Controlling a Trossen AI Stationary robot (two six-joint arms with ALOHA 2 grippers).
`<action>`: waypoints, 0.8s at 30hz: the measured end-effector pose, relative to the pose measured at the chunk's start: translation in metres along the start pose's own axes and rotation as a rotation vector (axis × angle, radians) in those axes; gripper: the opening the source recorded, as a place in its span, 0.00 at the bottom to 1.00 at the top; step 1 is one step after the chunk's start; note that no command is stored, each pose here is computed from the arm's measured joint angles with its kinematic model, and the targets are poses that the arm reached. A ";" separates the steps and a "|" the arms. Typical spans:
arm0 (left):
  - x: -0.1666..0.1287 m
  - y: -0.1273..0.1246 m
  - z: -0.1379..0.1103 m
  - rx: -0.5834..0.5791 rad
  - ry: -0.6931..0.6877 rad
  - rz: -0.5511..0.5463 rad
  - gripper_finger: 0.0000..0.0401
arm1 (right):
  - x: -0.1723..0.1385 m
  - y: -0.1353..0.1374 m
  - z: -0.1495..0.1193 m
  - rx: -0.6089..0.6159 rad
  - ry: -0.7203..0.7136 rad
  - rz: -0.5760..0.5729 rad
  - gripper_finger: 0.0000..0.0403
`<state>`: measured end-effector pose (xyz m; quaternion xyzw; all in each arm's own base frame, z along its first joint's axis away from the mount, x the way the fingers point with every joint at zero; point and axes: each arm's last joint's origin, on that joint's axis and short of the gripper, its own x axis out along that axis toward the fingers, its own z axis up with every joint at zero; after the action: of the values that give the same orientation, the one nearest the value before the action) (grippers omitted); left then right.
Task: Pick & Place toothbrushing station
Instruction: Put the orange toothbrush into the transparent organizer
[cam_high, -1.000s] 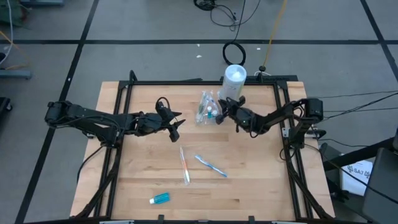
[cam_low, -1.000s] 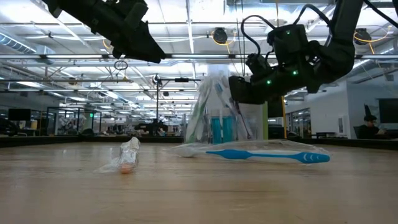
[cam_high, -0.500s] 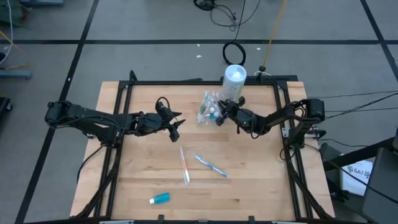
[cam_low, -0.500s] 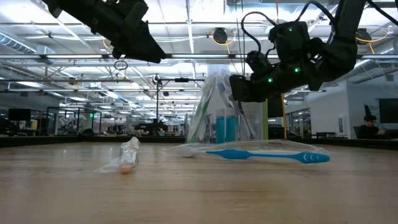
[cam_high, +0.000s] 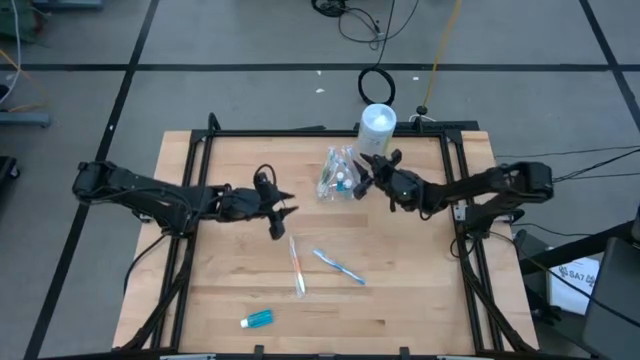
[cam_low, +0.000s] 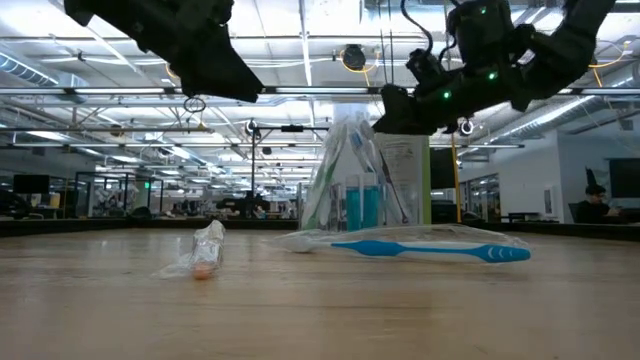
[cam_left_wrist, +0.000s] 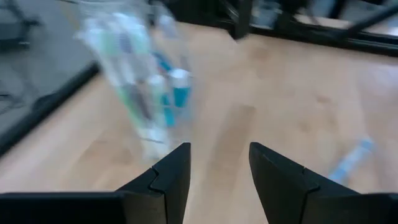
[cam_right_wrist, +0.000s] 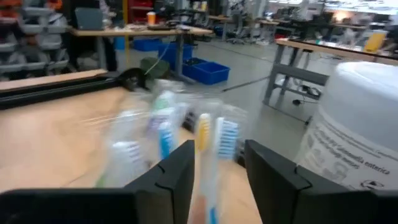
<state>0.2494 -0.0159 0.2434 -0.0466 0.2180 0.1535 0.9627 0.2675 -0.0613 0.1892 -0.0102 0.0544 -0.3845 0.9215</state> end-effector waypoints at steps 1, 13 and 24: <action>-0.001 -0.003 -0.001 0.006 0.006 -0.027 0.42 | -0.004 0.001 0.002 -0.006 0.006 0.013 0.34; -0.021 -0.045 -0.011 0.071 -0.004 -0.176 0.42 | -0.047 0.016 0.037 -0.095 -0.079 0.158 0.34; -0.009 -0.072 -0.029 0.012 0.037 -0.223 0.42 | -0.064 0.023 0.050 -0.114 -0.154 0.360 0.33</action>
<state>0.2528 -0.0909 0.2232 -0.0678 0.2303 0.0431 0.9698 0.2445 -0.0013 0.2432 -0.0819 0.0064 -0.2079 0.9747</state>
